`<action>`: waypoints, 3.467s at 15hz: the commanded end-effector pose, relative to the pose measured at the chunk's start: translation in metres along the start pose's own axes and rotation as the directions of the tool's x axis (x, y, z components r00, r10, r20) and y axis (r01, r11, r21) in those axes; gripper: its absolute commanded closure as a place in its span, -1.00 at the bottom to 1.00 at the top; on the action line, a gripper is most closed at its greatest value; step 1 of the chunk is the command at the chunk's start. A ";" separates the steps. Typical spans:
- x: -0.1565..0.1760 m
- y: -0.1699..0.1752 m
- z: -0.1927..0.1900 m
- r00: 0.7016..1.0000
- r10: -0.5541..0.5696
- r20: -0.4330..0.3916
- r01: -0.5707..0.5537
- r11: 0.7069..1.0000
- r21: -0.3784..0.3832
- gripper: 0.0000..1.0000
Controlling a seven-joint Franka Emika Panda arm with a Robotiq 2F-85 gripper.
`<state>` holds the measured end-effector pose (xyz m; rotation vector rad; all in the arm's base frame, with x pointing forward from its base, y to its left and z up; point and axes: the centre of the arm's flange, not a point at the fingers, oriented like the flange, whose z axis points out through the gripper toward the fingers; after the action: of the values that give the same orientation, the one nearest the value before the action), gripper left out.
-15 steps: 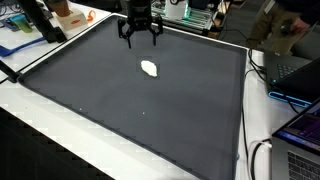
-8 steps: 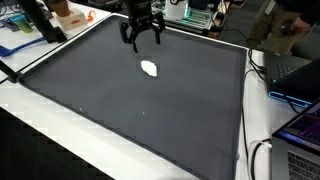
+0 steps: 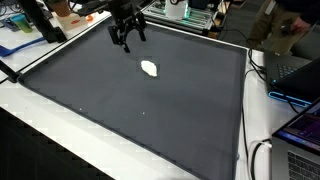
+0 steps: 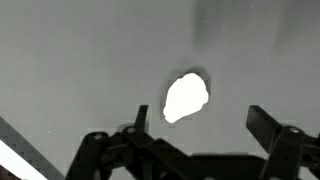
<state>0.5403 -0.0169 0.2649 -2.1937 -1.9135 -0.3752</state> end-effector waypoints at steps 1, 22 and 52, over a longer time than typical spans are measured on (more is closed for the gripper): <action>-0.012 -0.001 0.002 0.999 -0.039 -0.019 0.039 0.999 0.020 -1.00; 0.125 -0.158 -0.055 0.833 0.550 -0.065 -0.551 0.834 -0.016 -1.00; 0.160 -0.136 -0.059 0.443 0.897 -0.009 -0.896 0.442 -0.041 -1.00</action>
<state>0.4226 0.1335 0.3703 -2.8287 -0.4532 -0.1777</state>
